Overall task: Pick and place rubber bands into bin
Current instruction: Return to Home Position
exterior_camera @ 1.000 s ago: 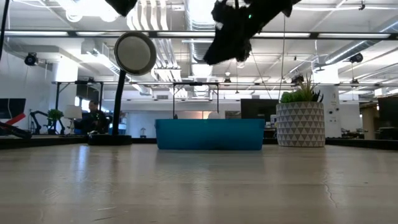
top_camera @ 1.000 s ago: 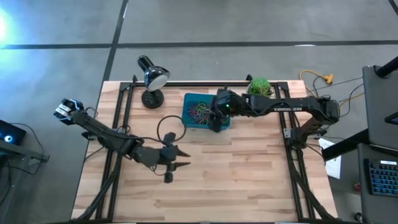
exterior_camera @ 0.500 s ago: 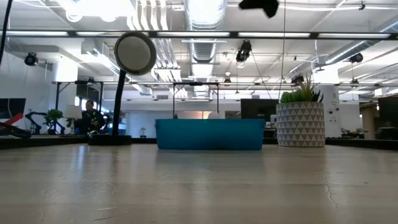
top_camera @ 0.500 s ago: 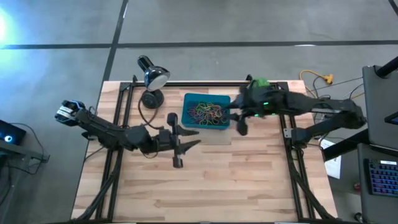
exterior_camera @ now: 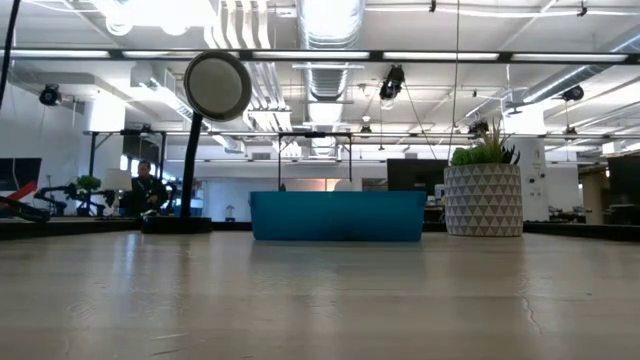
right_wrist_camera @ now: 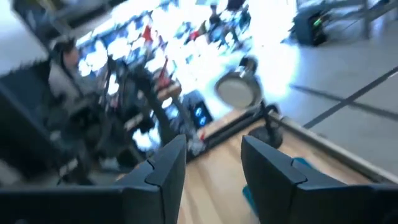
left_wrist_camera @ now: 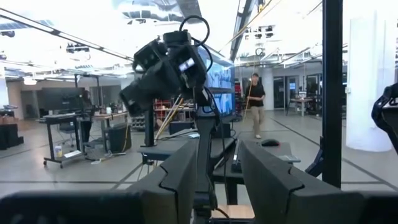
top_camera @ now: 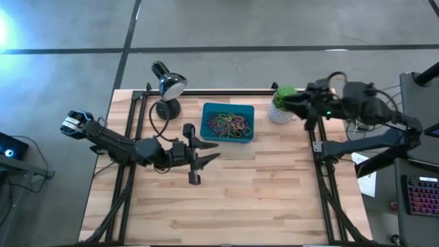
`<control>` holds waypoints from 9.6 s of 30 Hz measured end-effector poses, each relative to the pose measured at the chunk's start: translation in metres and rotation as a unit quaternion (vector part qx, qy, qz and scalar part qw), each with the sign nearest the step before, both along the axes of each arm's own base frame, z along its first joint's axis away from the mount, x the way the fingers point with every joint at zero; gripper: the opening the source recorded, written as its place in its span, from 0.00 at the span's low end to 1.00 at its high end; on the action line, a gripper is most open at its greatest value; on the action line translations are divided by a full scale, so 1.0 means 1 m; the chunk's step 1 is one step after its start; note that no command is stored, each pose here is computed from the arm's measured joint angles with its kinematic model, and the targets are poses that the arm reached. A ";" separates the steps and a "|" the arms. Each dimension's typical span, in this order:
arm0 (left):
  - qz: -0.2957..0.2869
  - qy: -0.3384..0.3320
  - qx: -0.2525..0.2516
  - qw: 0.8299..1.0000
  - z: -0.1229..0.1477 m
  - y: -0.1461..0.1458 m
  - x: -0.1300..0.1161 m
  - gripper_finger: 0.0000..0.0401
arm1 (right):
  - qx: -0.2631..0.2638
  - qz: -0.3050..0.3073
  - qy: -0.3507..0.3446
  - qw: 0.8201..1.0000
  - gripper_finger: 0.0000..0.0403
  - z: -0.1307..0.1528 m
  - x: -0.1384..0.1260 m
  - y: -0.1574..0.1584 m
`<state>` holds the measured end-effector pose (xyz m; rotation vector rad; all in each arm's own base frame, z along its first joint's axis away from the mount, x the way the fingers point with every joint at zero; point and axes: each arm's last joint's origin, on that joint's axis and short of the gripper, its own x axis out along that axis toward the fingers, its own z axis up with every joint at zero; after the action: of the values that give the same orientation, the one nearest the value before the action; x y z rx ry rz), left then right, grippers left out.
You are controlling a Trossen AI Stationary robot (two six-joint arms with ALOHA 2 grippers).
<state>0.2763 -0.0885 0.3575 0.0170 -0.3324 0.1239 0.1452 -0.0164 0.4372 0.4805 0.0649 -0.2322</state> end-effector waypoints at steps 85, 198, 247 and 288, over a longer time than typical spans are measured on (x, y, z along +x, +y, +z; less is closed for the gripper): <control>-0.116 0.035 0.044 0.992 -0.104 0.099 -0.085 0.27 | -0.211 0.362 -0.152 0.895 0.32 -0.206 -0.075 0.043; -0.192 0.109 -0.014 0.975 -0.180 0.080 -0.178 0.27 | -0.162 0.312 -0.166 0.921 0.29 -0.252 -0.053 0.025; -0.206 0.159 0.020 0.965 -0.191 0.079 -0.176 0.27 | -0.254 0.128 -0.049 0.957 0.25 -0.268 -0.048 0.013; -0.207 0.177 0.017 0.962 -0.194 0.079 -0.174 0.27 | -0.251 0.131 -0.043 0.958 0.22 -0.269 -0.047 0.013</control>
<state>0.1021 -0.0096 0.1639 0.0032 0.0243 -0.2980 0.0978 -0.0035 0.1679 -0.0278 -0.0163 0.0369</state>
